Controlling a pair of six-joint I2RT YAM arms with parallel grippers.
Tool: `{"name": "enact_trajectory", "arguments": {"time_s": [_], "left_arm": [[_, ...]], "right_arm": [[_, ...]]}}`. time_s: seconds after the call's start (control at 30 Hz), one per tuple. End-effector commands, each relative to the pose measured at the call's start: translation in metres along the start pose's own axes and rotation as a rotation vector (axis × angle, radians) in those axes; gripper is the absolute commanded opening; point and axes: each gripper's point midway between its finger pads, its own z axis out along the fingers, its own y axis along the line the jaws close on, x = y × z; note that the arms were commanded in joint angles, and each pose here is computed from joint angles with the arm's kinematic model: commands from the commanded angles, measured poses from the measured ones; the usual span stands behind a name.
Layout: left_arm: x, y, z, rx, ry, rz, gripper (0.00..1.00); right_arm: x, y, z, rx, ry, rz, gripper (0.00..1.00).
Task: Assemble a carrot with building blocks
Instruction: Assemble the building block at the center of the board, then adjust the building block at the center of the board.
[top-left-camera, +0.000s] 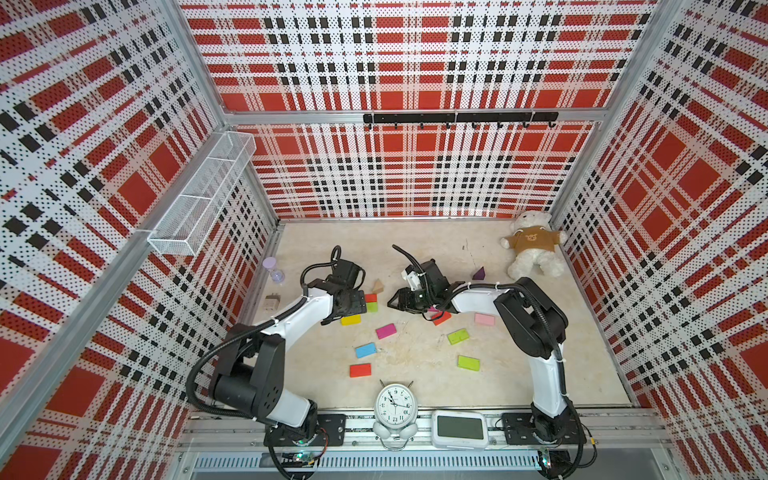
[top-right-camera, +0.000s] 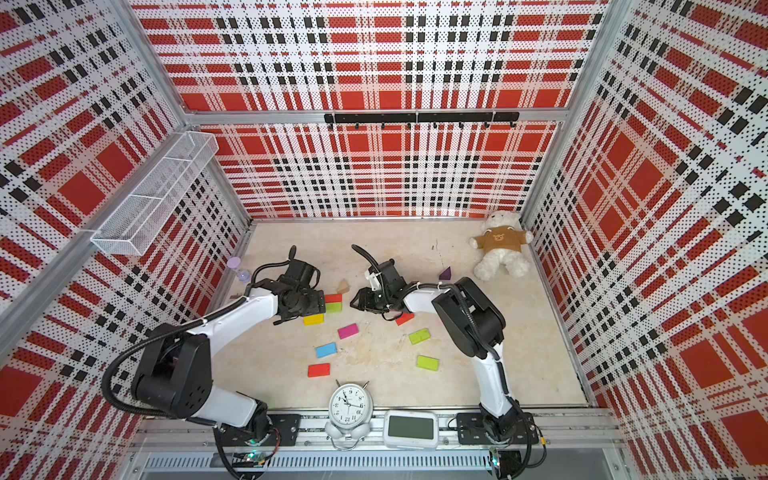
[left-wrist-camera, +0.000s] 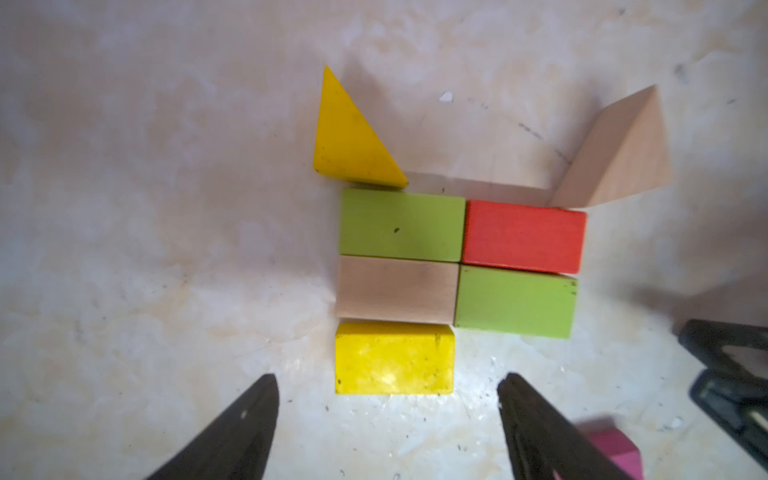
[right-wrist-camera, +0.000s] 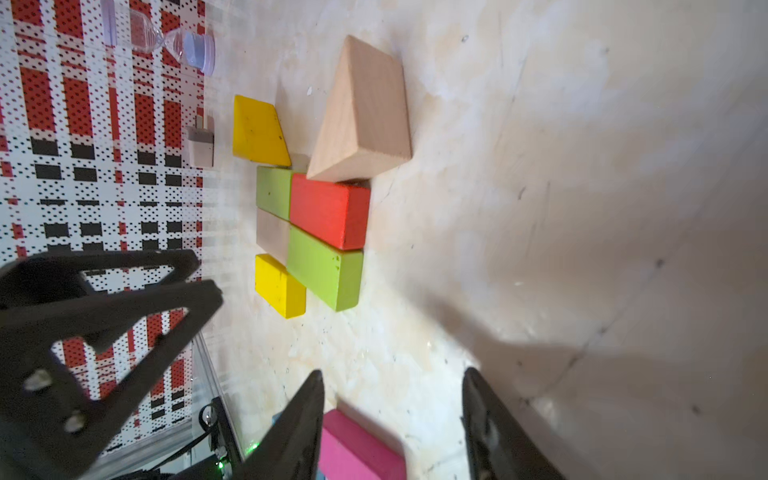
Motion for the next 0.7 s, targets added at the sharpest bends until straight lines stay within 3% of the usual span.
{"name": "enact_trajectory", "arguments": {"time_s": [0.0,0.27,0.67], "left_arm": [[-0.001,0.017,-0.025,0.011,-0.048,-0.071,0.85],[0.015,0.047,-0.057,0.166,-0.115,-0.268,0.85],[0.017,0.048,-0.062,0.27,-0.129,-0.316,0.85]], "right_arm": [[0.011,0.009,-0.019,0.101,-0.005,-0.114,0.61],[0.056,0.016,-0.027,0.439,0.095,-0.422,0.76],[0.059,0.032,0.0,0.549,0.146,-0.491,0.84]]}}
